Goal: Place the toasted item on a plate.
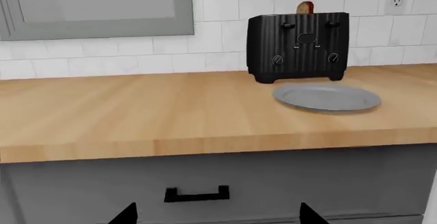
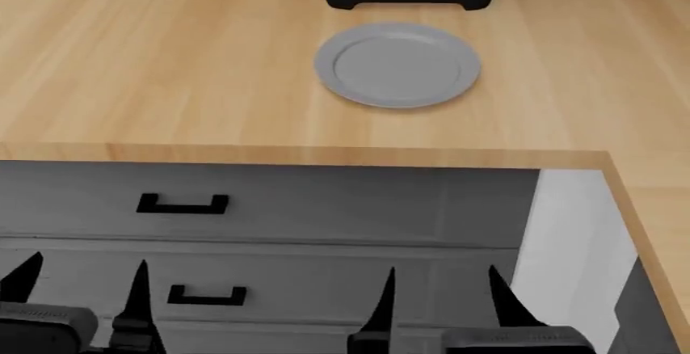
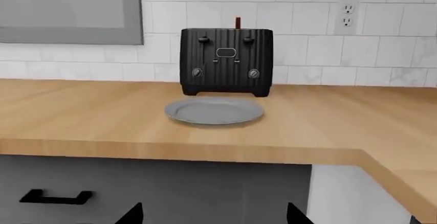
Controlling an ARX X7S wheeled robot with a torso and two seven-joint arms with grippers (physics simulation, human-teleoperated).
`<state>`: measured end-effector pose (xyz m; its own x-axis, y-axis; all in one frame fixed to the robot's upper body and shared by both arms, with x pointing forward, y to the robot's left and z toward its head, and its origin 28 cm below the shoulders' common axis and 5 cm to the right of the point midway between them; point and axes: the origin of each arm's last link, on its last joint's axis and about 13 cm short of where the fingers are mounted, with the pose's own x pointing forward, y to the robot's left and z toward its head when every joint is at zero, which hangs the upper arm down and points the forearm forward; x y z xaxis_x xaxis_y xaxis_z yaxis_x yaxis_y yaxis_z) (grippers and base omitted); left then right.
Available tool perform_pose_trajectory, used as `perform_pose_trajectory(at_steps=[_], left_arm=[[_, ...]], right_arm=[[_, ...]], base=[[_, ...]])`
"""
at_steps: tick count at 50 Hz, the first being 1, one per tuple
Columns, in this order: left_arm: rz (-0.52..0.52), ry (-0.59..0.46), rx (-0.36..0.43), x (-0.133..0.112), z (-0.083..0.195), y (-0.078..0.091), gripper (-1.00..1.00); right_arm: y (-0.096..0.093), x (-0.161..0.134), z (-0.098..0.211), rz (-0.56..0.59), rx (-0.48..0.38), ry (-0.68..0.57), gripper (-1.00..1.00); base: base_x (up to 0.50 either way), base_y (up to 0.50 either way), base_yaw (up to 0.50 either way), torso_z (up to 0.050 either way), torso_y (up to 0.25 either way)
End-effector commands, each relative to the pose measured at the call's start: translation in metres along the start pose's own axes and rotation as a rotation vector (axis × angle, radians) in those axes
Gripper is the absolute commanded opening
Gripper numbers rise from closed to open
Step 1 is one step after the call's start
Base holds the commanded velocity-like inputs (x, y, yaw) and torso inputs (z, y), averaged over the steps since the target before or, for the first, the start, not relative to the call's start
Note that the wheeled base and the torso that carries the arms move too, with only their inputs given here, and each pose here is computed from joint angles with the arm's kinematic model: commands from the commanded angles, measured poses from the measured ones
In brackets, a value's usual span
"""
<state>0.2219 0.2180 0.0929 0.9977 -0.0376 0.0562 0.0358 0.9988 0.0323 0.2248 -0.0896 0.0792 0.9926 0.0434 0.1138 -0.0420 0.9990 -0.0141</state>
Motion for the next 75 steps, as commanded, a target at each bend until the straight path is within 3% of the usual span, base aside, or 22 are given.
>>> perform_pose_trajectory(at_steps=[1, 12, 27, 31, 75], left_arm=[[-0.081, -0.058, 0.014, 0.018, 0.072, 0.012, 1.0], [-0.12, -0.071, 0.014, 0.045, 0.144, 0.033, 1.0], [-0.084, -0.096, 0.038, 0.058, 0.204, 0.054, 1.0], [-0.09, -0.109, 0.058, 0.059, 0.217, 0.052, 1.0], [-0.115, -0.125, 0.062, 0.055, 0.225, 0.05, 1.0]], right_arm=[[-0.002, 0.026, 0.06, 0.015, -0.029, -0.098, 1.0], [-0.013, 0.058, 0.124, 0.026, -0.05, -0.163, 1.0], [-0.008, 0.088, 0.193, 0.068, -0.046, -0.212, 1.0], [-0.007, 0.086, 0.21, 0.09, -0.023, -0.227, 1.0], [-0.011, 0.081, 0.209, 0.094, -0.018, -0.23, 1.0]], base=[[0.0, 0.0, 0.0, 0.0, 0.0], [0.0, 0.0, 0.0, 0.0, 0.0], [0.0, 0.0, 0.0, 0.0, 0.0], [0.08, 0.0, 0.0, 0.0, 0.0], [0.48, 0.0, 0.0, 0.0, 0.0]])
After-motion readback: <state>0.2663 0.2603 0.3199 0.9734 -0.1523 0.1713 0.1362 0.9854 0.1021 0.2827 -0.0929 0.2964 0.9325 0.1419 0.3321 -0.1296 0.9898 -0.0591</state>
